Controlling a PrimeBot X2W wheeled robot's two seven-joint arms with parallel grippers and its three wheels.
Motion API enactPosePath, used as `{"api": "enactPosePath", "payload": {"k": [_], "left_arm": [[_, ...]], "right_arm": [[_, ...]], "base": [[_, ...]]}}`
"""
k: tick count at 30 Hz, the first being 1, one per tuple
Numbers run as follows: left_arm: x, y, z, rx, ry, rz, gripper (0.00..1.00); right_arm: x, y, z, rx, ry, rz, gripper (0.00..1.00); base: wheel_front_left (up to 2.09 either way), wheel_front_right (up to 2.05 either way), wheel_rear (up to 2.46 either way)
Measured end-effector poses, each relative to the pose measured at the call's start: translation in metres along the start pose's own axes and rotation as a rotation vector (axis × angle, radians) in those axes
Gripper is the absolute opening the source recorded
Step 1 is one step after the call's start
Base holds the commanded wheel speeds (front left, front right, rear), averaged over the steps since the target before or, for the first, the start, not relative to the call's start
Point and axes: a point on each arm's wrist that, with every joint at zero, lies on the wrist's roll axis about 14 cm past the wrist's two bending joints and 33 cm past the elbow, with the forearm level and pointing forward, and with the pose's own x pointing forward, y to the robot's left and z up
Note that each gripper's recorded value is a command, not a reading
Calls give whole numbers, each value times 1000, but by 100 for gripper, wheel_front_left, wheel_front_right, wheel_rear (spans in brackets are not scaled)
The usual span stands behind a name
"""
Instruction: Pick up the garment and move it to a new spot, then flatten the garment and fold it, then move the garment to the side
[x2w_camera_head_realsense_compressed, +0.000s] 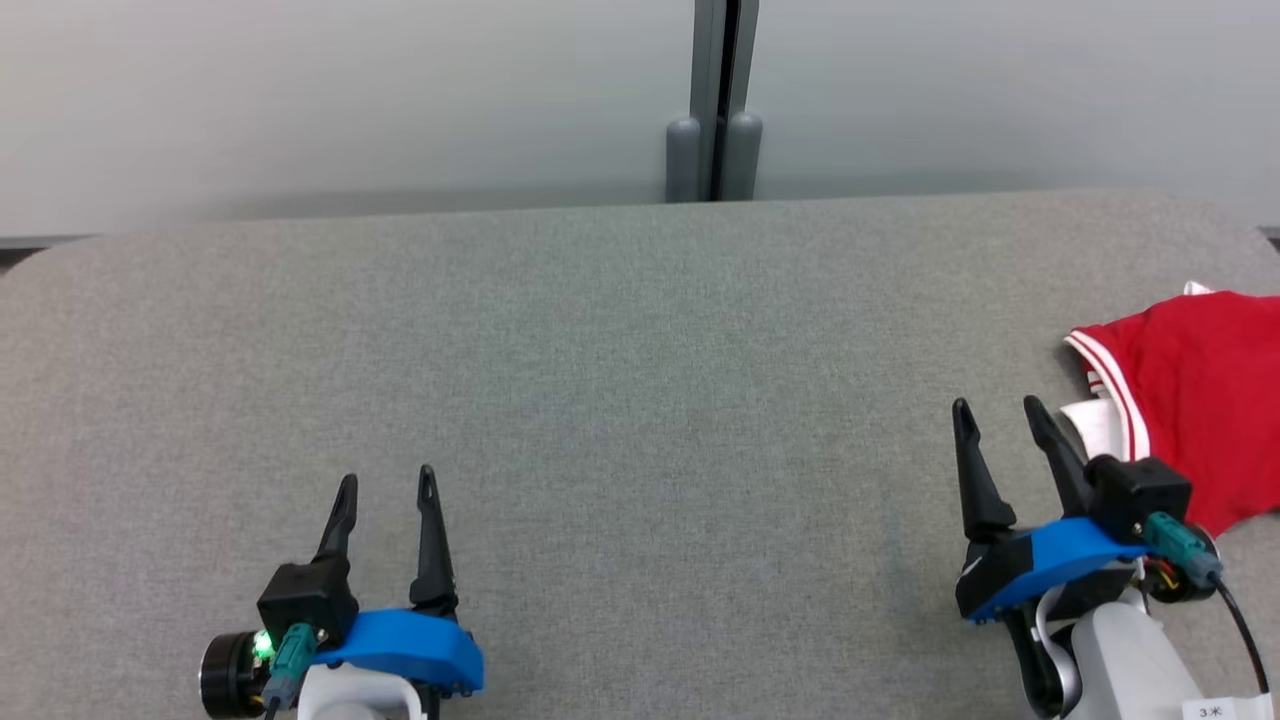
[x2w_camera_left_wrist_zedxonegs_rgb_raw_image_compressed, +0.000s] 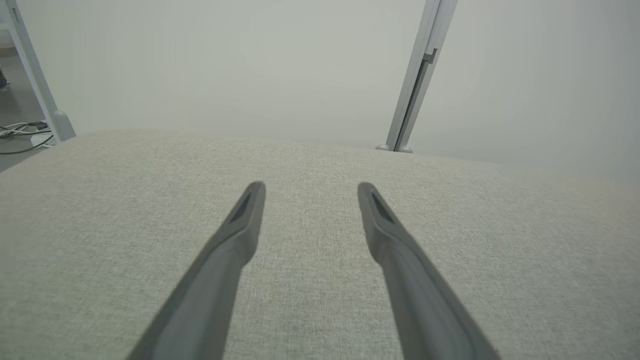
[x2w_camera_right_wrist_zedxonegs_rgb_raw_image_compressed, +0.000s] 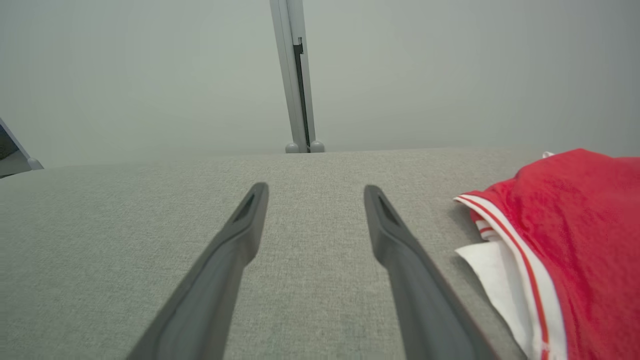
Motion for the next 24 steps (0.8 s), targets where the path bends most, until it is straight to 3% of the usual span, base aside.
{"api": "enactPosePath", "payload": {"k": [10, 23, 24], "left_arm": [[-21, 8, 7, -15, -26, 21, 100], [-27, 11, 7, -23, -26, 22, 100], [-27, 11, 5, -22, -22, 22, 0]], "right_arm": [[-26, 5, -1, 21, 4, 7, 100], [-31, 8, 1, 25, -2, 16, 100], [-31, 8, 0, 25, 1, 15, 0]], "base": [[0, 0, 0], [0, 0, 0], [0, 0, 0]]}}
